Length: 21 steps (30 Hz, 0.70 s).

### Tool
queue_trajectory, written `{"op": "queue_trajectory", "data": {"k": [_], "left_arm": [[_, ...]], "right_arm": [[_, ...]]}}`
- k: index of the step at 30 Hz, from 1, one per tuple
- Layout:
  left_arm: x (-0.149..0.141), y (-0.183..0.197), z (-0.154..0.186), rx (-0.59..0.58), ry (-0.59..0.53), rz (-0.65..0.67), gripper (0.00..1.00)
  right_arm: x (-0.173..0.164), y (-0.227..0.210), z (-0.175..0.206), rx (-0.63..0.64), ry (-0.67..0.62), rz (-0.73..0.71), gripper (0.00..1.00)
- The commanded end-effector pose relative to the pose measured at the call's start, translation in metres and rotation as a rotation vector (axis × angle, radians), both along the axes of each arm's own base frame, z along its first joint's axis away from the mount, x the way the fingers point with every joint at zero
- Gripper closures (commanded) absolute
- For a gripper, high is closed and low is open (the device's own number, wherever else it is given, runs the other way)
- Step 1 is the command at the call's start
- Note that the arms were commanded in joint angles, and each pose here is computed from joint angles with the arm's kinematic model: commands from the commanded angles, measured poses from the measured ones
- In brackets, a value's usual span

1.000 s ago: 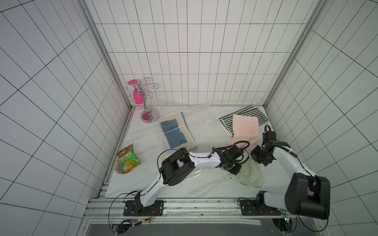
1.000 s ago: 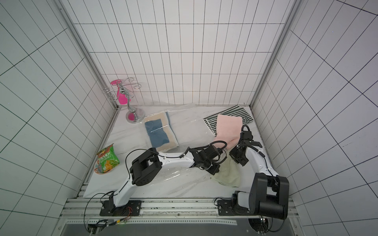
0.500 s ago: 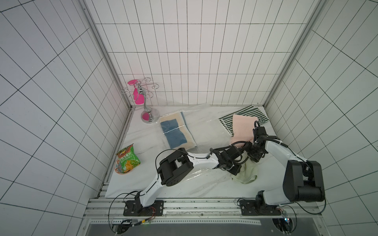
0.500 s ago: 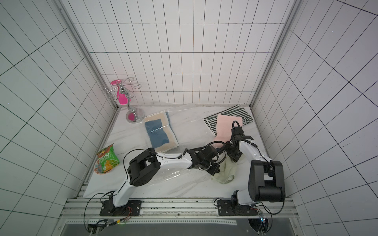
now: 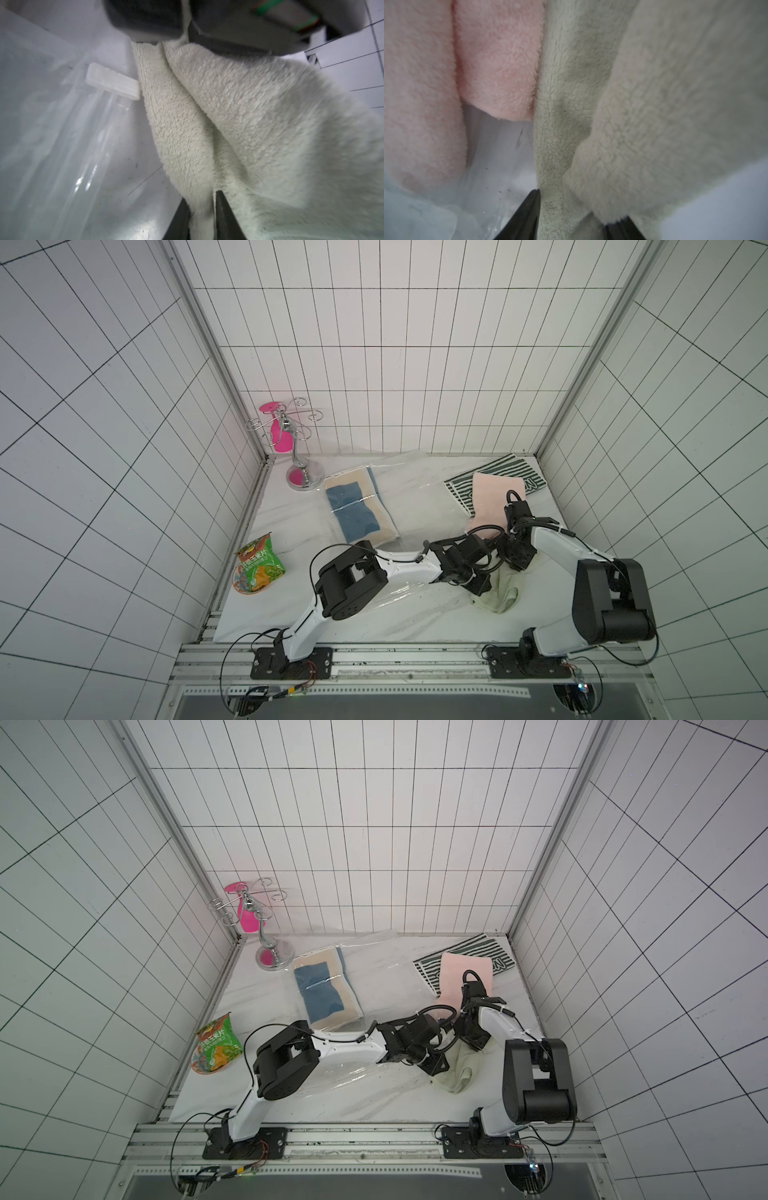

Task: Place the folded towel into the vacuum bag
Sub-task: Adjust the towel at the center of the board.

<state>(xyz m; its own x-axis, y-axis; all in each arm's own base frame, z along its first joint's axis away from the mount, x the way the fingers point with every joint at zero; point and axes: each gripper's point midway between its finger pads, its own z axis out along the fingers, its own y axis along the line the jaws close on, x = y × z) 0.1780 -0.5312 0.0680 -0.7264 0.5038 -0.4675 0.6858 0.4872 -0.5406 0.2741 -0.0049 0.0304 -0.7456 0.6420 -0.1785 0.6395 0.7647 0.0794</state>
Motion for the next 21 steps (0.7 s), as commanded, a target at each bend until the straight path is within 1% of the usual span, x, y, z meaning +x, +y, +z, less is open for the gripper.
{"op": "queue_trajectory", "data": {"k": [1, 6, 8, 9, 12, 14, 15, 16, 19, 20, 21], "left_arm": [[-0.005, -0.002, 0.04, -0.073, -0.009, -0.019, 0.69], [-0.014, 0.011, 0.057, -0.053, 0.008, -0.034, 0.62], [-0.016, 0.024, 0.073, -0.04, -0.011, -0.035, 0.59], [-0.017, 0.031, 0.08, -0.038, -0.019, -0.033, 0.57], [-0.013, 0.06, 0.103, -0.016, -0.061, 0.0, 0.52], [-0.002, 0.09, 0.105, 0.032, -0.104, 0.051, 0.47], [0.005, 0.103, 0.106, 0.055, -0.131, 0.071, 0.45], [0.012, 0.119, 0.103, 0.091, -0.166, 0.094, 0.42], [0.024, 0.153, 0.09, 0.216, -0.277, 0.116, 0.35], [0.024, 0.161, 0.086, 0.26, -0.293, 0.113, 0.31], [0.023, 0.167, 0.081, 0.301, -0.301, 0.104, 0.29]], "right_arm": [[-0.04, -0.009, -0.038, -0.004, 0.139, -0.03, 0.55], [-0.043, -0.013, -0.038, 0.008, 0.133, -0.035, 0.72], [-0.045, -0.015, -0.035, 0.024, 0.113, -0.05, 0.85], [-0.045, -0.015, -0.032, 0.03, 0.099, -0.053, 0.86], [-0.042, -0.013, -0.017, 0.047, 0.041, -0.043, 0.87], [-0.042, -0.011, -0.004, 0.052, 0.01, -0.03, 0.87], [-0.042, -0.012, -0.002, 0.046, -0.001, -0.025, 0.84], [-0.043, -0.013, -0.001, 0.036, 0.0, -0.023, 0.76], [-0.048, -0.018, -0.007, 0.014, 0.072, -0.026, 0.44], [-0.049, -0.017, -0.011, 0.021, 0.11, -0.025, 0.37], [-0.05, -0.017, -0.012, 0.022, 0.131, -0.027, 0.33]]}}
